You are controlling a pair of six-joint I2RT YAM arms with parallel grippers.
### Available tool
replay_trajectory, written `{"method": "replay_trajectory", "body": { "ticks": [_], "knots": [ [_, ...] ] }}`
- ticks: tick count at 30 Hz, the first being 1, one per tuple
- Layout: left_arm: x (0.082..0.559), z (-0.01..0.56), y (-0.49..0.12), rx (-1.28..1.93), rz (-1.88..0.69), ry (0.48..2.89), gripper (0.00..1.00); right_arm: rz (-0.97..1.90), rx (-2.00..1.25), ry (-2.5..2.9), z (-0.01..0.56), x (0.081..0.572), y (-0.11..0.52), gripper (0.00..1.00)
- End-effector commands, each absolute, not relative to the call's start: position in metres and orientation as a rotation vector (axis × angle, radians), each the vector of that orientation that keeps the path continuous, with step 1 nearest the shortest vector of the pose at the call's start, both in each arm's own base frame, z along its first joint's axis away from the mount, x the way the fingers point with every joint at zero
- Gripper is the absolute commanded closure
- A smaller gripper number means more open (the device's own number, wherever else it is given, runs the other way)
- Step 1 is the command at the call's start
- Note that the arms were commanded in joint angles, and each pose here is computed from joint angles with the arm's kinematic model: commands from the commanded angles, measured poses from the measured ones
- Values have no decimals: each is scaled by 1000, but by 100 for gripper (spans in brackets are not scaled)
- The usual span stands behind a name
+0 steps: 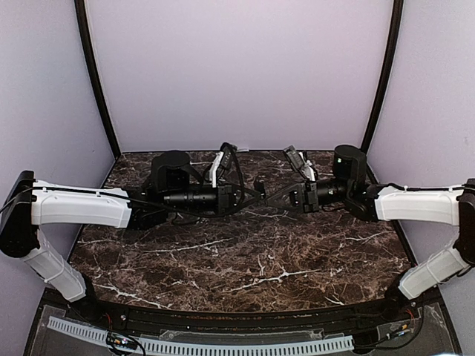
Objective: Remove the keys from the keyring
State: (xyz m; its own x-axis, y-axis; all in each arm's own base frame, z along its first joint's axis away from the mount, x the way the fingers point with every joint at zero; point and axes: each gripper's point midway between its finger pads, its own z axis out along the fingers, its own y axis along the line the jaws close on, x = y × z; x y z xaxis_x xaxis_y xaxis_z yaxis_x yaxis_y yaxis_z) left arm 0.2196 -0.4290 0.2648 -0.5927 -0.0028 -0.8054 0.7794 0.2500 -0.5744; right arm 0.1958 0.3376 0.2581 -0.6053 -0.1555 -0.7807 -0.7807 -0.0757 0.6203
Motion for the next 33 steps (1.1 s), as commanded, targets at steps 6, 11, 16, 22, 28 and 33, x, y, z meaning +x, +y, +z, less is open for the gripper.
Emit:
{"method": "replay_trajectory", "body": {
  "ticks": [6, 11, 16, 22, 28, 33],
  "knots": [
    [217, 271, -429, 709, -1454, 1788, 100, 1743, -1024, 1685, 262, 193, 344, 77],
    [214, 272, -430, 720, -1470, 1780, 100, 1733, -1005, 1681, 265, 197, 346, 74],
    [213, 272, -429, 721, -1472, 1780, 100, 1741, -984, 1677, 267, 200, 347, 73],
    [212, 269, -431, 726, -1483, 1793, 100, 1772, -971, 1623, 279, 198, 346, 80],
    [211, 267, -432, 730, -1493, 1795, 100, 1801, -967, 1591, 284, 198, 347, 87],
    [211, 265, -433, 734, -1494, 1799, 100, 1806, -964, 1583, 286, 197, 347, 97]
  ]
}}
